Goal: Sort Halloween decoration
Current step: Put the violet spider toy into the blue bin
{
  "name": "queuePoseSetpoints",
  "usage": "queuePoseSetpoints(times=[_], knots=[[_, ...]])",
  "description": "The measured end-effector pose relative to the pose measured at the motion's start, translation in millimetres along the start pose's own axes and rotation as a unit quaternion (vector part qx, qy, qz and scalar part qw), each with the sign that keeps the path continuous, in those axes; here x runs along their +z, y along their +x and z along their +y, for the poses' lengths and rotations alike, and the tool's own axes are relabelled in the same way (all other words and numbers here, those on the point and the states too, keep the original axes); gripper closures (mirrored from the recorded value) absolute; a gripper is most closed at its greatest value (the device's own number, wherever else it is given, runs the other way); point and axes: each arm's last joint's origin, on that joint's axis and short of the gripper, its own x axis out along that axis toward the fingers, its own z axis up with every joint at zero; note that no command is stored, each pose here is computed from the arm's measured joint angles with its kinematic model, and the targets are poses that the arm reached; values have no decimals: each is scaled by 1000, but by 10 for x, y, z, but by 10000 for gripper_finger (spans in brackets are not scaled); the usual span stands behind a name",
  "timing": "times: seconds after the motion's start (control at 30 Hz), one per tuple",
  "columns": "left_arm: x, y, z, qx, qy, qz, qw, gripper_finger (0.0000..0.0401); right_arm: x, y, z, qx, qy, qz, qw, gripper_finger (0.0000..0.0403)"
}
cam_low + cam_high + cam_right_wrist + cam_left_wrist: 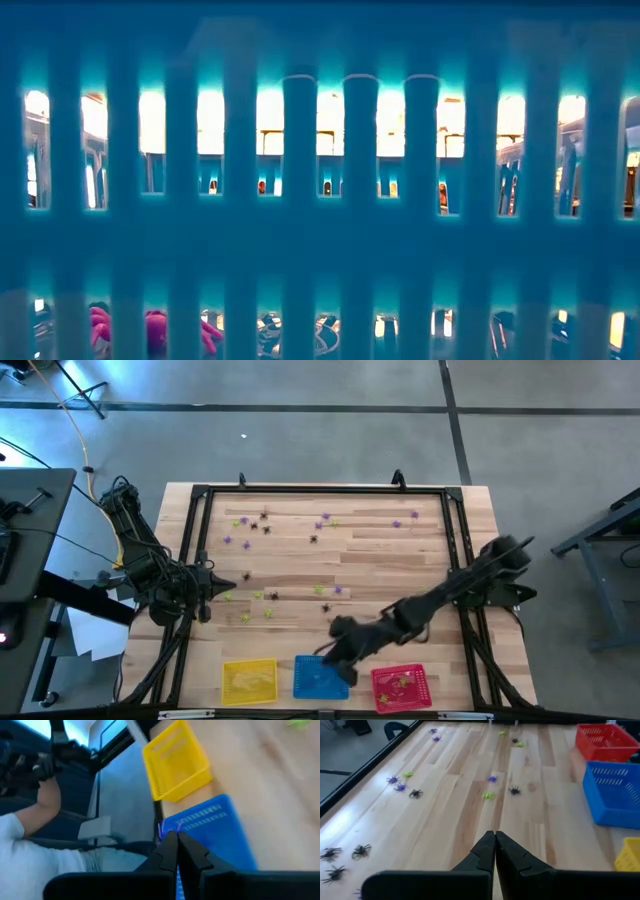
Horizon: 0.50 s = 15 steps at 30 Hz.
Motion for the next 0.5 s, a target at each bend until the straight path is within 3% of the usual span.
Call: queuePoseSetpoints(times=[0.2, 0.37, 0.5], knots=[[15, -1, -43, -30, -20, 13, 999, 401, -87, 296, 109, -18, -7, 29, 999, 403], [7, -4, -71, -64, -27, 42, 997, 401, -188, 439, 0, -65, 28, 58, 996, 399], [4, -7, -87, -82, -34, 57, 994, 401, -227, 489, -19, -60, 64, 77, 993, 374]])
